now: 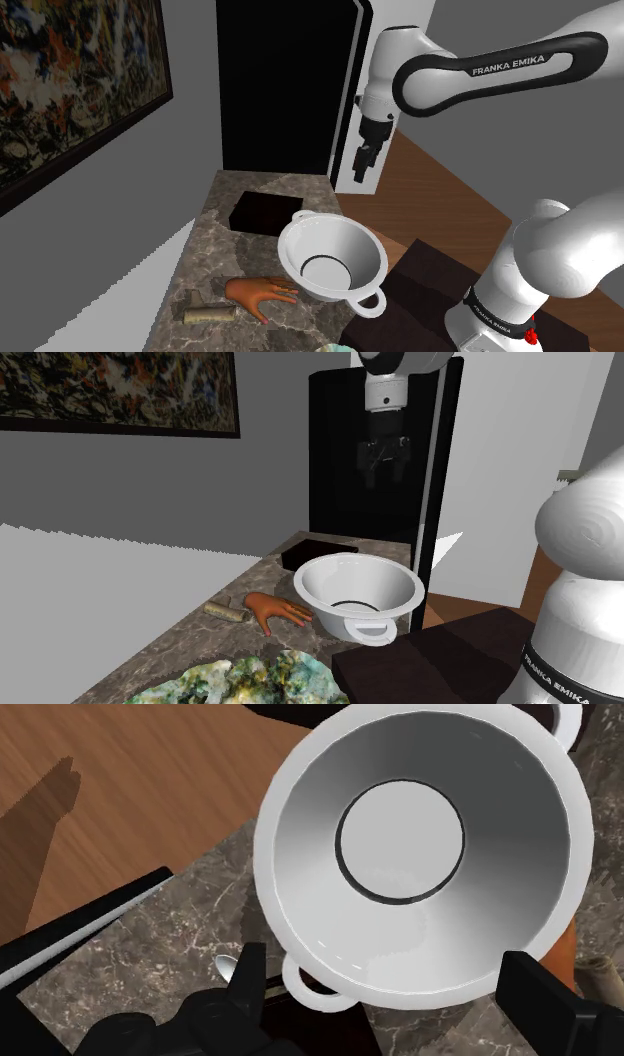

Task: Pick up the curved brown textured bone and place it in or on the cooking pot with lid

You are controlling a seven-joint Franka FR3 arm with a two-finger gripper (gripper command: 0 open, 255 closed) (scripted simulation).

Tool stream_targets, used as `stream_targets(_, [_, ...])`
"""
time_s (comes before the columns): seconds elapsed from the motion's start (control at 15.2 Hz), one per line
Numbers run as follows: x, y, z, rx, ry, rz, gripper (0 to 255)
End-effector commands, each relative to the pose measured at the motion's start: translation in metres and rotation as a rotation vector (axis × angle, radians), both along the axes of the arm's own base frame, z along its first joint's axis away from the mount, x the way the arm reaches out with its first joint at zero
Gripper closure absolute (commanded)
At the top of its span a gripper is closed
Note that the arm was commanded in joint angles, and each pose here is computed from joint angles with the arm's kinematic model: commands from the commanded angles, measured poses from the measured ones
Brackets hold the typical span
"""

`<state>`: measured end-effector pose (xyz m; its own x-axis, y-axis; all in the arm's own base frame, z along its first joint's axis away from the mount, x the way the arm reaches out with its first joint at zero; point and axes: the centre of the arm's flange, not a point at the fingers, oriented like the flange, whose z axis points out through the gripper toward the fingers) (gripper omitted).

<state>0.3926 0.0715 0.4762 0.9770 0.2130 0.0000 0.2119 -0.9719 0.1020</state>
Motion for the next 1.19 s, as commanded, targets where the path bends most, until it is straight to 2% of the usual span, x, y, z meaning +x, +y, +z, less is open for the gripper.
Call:
stream_targets(0.0, [0.012,0.015,-0.018,0.013,0.004,0.034,0])
stream_targets(1.12, [0.097,0.155,-0.156,0.121,0.043,0.316,0])
